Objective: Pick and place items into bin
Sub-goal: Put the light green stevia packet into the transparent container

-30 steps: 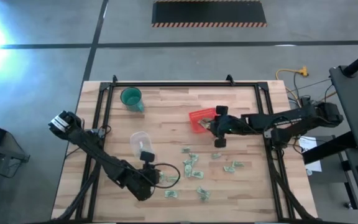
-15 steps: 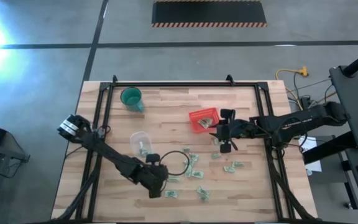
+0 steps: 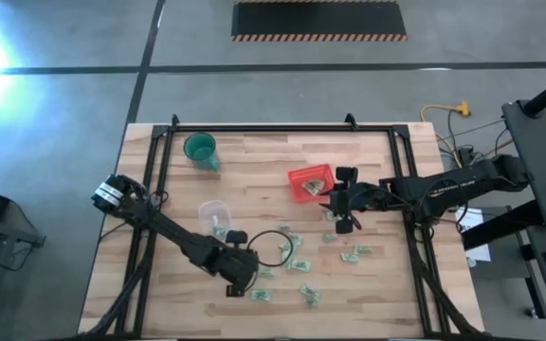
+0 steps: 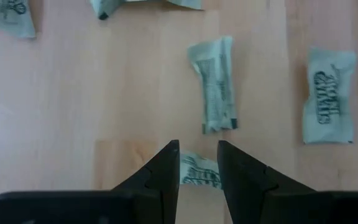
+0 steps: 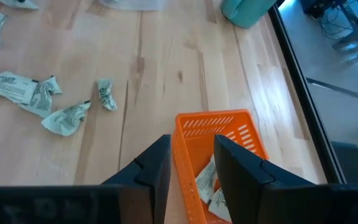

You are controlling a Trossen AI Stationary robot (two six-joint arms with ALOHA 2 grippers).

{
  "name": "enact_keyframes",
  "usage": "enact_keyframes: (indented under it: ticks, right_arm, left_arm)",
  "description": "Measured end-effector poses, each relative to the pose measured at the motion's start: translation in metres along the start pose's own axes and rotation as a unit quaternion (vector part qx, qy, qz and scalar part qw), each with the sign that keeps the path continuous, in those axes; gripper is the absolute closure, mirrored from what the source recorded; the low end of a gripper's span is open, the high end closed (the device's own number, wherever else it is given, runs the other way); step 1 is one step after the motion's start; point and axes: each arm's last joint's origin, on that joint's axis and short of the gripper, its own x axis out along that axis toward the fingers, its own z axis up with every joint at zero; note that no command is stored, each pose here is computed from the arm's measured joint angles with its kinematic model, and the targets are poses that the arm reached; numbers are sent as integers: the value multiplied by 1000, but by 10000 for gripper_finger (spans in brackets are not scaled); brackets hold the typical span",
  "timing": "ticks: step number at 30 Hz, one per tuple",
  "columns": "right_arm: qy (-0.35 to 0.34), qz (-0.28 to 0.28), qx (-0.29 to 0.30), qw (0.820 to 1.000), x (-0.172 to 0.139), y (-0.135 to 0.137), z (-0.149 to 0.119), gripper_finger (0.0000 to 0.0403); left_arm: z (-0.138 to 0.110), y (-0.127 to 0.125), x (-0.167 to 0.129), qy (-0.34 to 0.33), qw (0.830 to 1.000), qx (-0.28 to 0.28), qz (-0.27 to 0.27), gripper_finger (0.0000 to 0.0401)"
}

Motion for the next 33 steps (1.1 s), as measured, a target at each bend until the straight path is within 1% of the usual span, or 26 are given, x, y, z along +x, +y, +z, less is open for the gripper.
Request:
enact_keyframes:
  ticks: [4,6,14,18,24,33]
  right_arm:
    - [0,2,0,1000,0,0,0,291]
    - [0,2,0,1000,0,0,0,291]
    - [2,3,2,1000,1,1,-2,291]
    - [3,3,5,1000,1,1,-2,291]
    - [3,3,9,1000,1,1,-2,291]
    - [3,2,11,1000,1,1,-2,291]
  left_arm:
    - [1,5,1,5,1000,-4,7,309]
    - [0,9,2,14,1000,-3,13,301]
    - [1,12,2,26,1000,-8,2,232]
    - [0,12,3,31,999,-10,-2,210]
    - [0,11,3,36,999,-13,-22,206]
    - [-4,9,21,56,998,-14,-37,207]
